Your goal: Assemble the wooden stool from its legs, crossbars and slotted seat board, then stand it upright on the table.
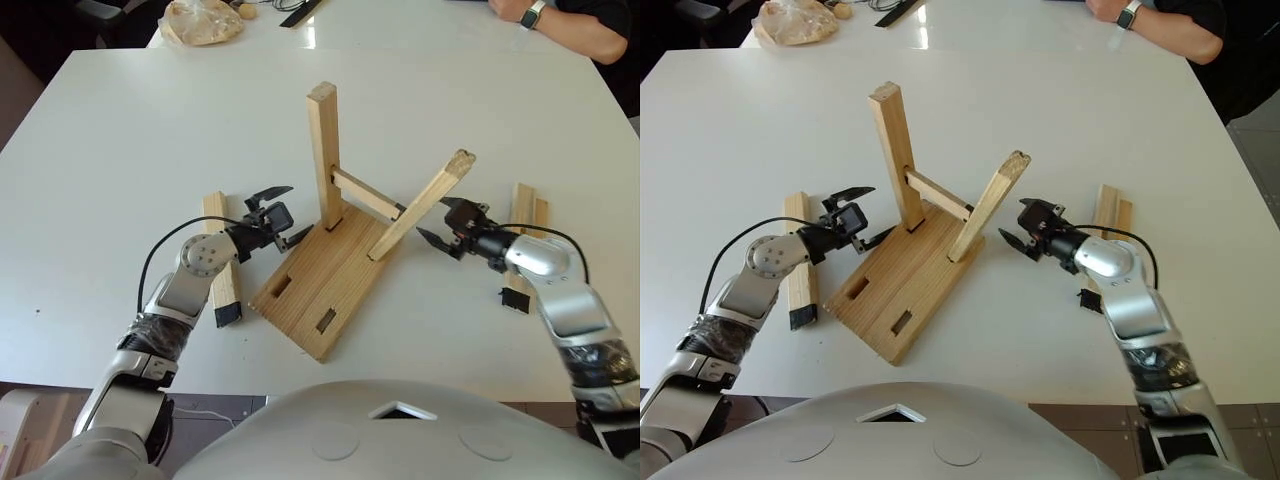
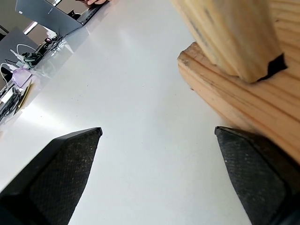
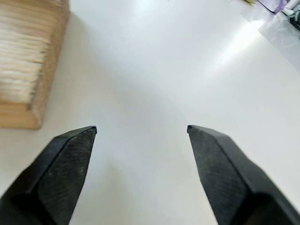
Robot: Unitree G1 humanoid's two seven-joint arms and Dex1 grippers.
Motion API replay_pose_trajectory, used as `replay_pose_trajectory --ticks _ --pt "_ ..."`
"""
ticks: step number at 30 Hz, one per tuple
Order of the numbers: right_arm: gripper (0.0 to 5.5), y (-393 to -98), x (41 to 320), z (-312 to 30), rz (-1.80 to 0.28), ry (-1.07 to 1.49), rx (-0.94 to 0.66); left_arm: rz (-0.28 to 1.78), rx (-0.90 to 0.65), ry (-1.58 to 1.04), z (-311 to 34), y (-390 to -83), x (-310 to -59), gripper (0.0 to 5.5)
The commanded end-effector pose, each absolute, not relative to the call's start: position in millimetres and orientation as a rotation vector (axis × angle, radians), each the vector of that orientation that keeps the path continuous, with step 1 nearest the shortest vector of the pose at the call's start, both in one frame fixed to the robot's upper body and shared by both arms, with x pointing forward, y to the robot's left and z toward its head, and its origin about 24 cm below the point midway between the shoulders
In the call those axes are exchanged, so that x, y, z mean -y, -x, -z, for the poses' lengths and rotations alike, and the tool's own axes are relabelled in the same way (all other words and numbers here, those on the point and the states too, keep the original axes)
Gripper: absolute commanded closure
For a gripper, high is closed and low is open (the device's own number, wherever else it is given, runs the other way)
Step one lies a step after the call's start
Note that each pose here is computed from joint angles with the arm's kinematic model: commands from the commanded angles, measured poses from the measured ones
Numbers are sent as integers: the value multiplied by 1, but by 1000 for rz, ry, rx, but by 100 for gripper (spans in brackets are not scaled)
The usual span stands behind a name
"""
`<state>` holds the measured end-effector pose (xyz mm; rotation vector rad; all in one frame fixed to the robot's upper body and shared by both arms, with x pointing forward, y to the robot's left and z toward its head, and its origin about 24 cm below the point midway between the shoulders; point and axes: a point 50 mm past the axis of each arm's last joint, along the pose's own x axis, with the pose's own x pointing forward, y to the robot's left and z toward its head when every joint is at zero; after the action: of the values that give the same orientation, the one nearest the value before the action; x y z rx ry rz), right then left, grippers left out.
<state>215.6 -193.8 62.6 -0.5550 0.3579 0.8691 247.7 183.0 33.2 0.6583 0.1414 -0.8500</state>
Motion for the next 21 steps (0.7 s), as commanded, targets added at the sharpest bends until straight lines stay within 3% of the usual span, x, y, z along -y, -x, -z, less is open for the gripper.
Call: replay_pose_trajectory --ticks 1,7,14,21 --pt "193 -189 188 -77 -1058 500 -407 882 -269 -684 -30 -227 -205 102" --pt "193 -175 173 -57 -1094 446 -471 955 -314 -744 -46 -230 -225 102" --pt "193 -188 167 -26 -988 391 -514 1329 -398 -775 -17 -215 -186 102" --pt "193 -215 156 -21 -846 284 -444 1218 -411 -800 -11 -228 -188 102"
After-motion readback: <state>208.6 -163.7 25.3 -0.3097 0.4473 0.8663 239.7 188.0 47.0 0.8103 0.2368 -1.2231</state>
